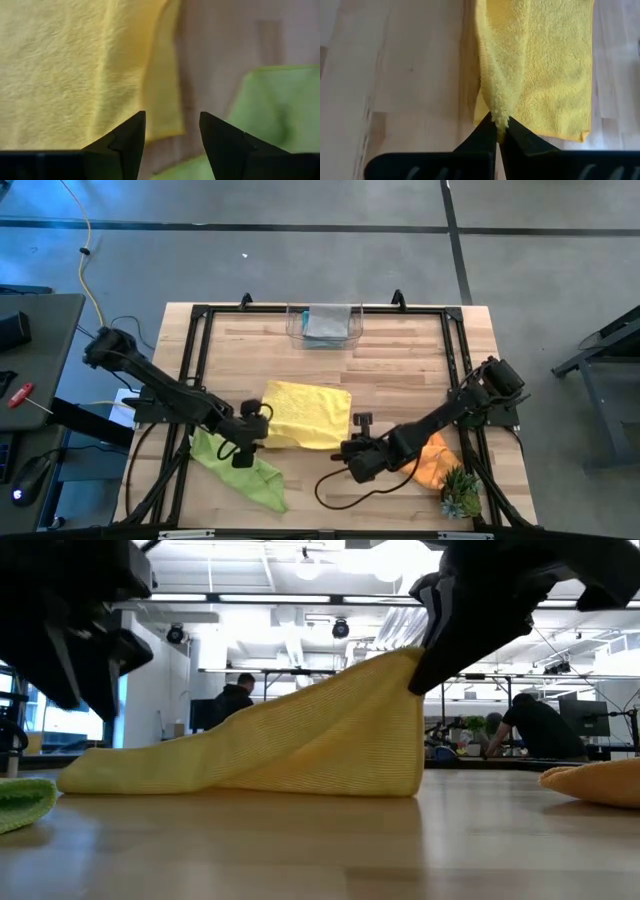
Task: Fold microfiber towels
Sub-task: Fold the yellow towel
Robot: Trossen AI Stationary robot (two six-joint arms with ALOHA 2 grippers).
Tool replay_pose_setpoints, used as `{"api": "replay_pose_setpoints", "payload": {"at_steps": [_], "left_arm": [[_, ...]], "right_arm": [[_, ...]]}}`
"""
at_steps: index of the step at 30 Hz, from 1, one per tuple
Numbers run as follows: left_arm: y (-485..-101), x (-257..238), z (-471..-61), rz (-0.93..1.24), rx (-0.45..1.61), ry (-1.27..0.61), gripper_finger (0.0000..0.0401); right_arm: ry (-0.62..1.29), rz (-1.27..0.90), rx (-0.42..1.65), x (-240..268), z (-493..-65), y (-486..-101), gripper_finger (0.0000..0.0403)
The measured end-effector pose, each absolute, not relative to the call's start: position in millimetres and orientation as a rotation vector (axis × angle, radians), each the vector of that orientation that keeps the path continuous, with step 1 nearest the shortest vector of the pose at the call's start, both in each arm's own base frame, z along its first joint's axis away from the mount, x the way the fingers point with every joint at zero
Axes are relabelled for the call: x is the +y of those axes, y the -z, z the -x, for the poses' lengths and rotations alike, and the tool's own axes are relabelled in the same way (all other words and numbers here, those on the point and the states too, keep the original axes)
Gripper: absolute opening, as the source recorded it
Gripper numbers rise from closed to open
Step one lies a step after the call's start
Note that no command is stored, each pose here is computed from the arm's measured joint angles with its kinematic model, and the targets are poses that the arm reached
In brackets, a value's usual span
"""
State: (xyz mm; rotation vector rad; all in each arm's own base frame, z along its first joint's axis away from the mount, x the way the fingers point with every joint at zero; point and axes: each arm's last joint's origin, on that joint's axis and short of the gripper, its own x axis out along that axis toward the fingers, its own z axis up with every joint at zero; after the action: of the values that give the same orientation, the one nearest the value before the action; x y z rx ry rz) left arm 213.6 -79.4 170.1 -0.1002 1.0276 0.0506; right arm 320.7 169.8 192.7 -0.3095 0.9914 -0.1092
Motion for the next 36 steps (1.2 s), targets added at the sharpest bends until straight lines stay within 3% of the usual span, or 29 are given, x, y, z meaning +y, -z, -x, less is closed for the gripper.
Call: {"api": "replay_pose_setpoints", "payload": {"at_steps": [12, 23, 36], "left_arm": [[-149, -64, -230, 0.025, 1.092, -0.023, 0.0159], [-149, -66, -230, 0.025, 1.122, 0.057, 0.0009], [-200, -106, -233, 0.101, 1.088, 0.113, 0.0002]], "right_arm": [[0.11, 0.309, 0.991, 170, -320, -193, 0.0], [0.106, 0.323, 0.999, 170, -320, -192, 0.0], [0.053, 0.27, 1.139, 180, -301, -187, 0.0]]}}
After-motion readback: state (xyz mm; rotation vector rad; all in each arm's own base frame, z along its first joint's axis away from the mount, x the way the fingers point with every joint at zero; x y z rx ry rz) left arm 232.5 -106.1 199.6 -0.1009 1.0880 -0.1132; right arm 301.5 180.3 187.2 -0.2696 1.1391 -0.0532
